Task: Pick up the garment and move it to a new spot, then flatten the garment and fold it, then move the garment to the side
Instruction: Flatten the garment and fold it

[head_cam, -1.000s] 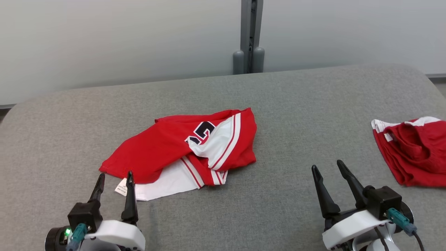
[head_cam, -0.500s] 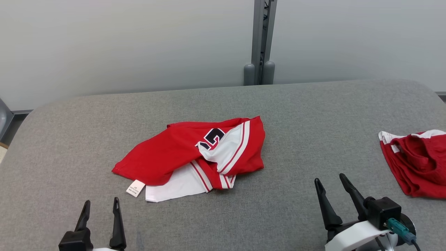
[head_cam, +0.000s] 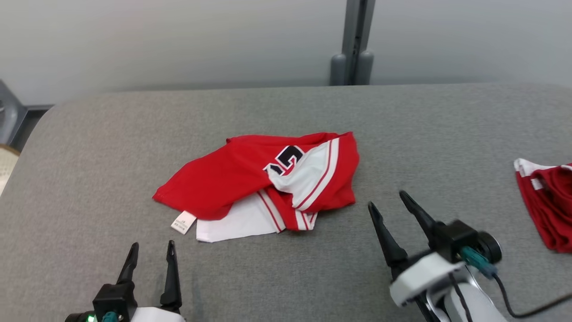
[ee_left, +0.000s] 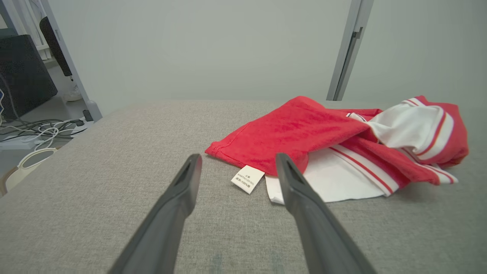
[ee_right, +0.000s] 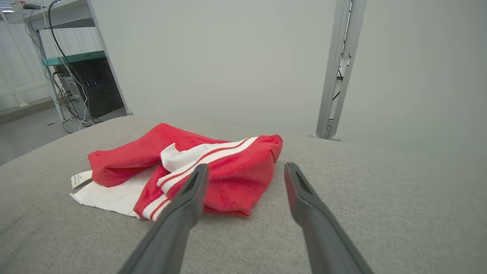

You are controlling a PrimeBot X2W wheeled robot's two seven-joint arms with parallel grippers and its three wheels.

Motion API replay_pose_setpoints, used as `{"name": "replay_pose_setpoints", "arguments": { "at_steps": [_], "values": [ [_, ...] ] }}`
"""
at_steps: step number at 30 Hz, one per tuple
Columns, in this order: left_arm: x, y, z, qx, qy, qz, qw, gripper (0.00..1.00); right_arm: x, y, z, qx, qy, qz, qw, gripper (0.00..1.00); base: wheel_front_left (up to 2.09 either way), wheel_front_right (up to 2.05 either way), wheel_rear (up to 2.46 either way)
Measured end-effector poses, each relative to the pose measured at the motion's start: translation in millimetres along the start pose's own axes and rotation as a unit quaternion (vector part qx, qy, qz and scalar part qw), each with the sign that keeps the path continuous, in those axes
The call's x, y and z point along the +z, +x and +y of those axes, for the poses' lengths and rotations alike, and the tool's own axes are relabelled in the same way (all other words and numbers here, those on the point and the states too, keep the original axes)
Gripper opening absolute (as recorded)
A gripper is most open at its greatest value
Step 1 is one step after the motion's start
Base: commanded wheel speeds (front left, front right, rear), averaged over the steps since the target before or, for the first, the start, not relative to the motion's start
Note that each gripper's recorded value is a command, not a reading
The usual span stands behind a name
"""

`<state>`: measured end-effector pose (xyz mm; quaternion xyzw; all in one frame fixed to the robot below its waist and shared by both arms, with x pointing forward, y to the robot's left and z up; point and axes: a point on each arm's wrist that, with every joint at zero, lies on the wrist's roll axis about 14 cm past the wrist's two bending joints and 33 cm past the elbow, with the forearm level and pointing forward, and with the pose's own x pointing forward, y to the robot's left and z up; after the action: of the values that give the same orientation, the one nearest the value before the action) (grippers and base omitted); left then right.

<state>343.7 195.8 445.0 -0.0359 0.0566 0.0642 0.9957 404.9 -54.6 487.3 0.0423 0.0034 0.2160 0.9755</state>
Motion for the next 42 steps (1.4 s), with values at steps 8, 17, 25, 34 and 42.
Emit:
{"name": "replay_pose_setpoints", "arguments": {
  "at_steps": [8, 17, 25, 34, 42],
  "values": [
    [-17.7, -4.9, 16.6, 0.034, -0.017, 0.031, 0.999, 1.0, -10.2, 66.3, 41.5, 0.135, -0.101, 0.032, 0.985, 1.0, 0.0, 0.0, 0.0],
    [-29.5, -15.1, 35.6, 0.073, -0.029, 0.052, 0.996, 1.0, -42.1, 97.9, 66.3, 0.234, -0.187, 0.124, 0.946, 1.0, 0.0, 0.0, 0.0],
    [-31.1, -16.0, 37.2, 0.083, -0.037, 0.055, 0.994, 1.0, -61.0, 103.2, 56.7, 0.263, -0.252, 0.195, 0.91, 1.0, 0.0, 0.0, 0.0],
    [-30.8, -8.3, 36.3, 0.082, -0.04, 0.055, 0.994, 1.0, -77.9, 102.9, 35.5, 0.248, -0.252, 0.237, 0.905, 0.0, 0.0, 0.0, 0.0],
    [-33.4, -6.1, 34.9, 0.081, -0.042, 0.06, 0.994, 1.0, -37.8, 135.9, 4.3, 0.195, -0.221, 0.167, 0.941, 0.0, 0.0, 0.0, 0.0]
  ]
}}
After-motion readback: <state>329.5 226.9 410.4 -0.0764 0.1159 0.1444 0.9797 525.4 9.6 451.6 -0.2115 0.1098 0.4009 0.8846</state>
